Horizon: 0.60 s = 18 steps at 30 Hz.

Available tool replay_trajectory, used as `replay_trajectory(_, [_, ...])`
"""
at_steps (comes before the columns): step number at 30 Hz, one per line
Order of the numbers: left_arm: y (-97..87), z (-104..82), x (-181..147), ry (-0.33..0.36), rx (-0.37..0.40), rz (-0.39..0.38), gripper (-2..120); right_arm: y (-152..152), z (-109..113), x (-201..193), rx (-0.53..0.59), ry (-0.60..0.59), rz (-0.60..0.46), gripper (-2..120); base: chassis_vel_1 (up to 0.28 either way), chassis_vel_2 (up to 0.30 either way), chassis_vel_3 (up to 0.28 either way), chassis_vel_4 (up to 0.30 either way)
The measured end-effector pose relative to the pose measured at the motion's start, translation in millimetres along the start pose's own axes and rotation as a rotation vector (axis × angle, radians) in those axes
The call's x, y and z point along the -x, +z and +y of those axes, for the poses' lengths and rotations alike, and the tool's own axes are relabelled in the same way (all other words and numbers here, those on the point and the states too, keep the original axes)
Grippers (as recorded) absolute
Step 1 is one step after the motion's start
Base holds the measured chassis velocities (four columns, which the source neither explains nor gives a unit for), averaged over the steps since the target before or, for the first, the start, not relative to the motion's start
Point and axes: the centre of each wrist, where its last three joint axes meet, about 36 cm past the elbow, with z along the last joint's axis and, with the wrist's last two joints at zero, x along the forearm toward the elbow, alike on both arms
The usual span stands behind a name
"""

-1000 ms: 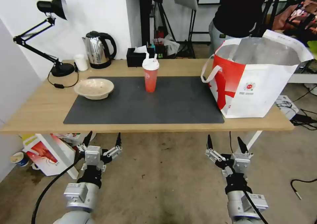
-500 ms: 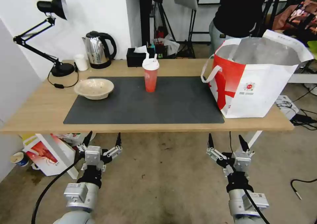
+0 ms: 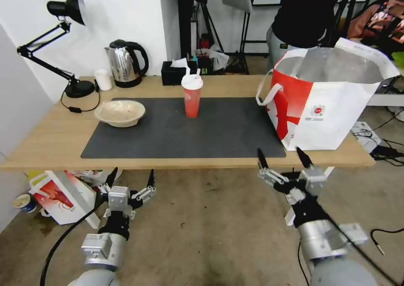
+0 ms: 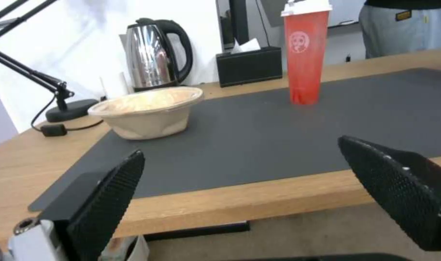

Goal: Pick up the trash from the table and place it into the takeout bag.

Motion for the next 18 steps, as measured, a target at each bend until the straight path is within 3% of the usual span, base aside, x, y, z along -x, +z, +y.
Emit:
replay_trajectory(11, [0.0, 0.0, 0.0, 0.000, 0.000, 0.000, 100, -19.1, -4.6, 19.4, 0.109, -0.276, -0.001, 100, 0.000, 0.000, 0.000, 0.000])
replay_trajectory(18, [0.0, 0.0, 0.0, 0.000, 0.000, 0.000, 100, -48.4, -12.4, 49.7, 0.084, -0.416, 0.051, 100, 0.000, 0.000, 0.000, 0.000])
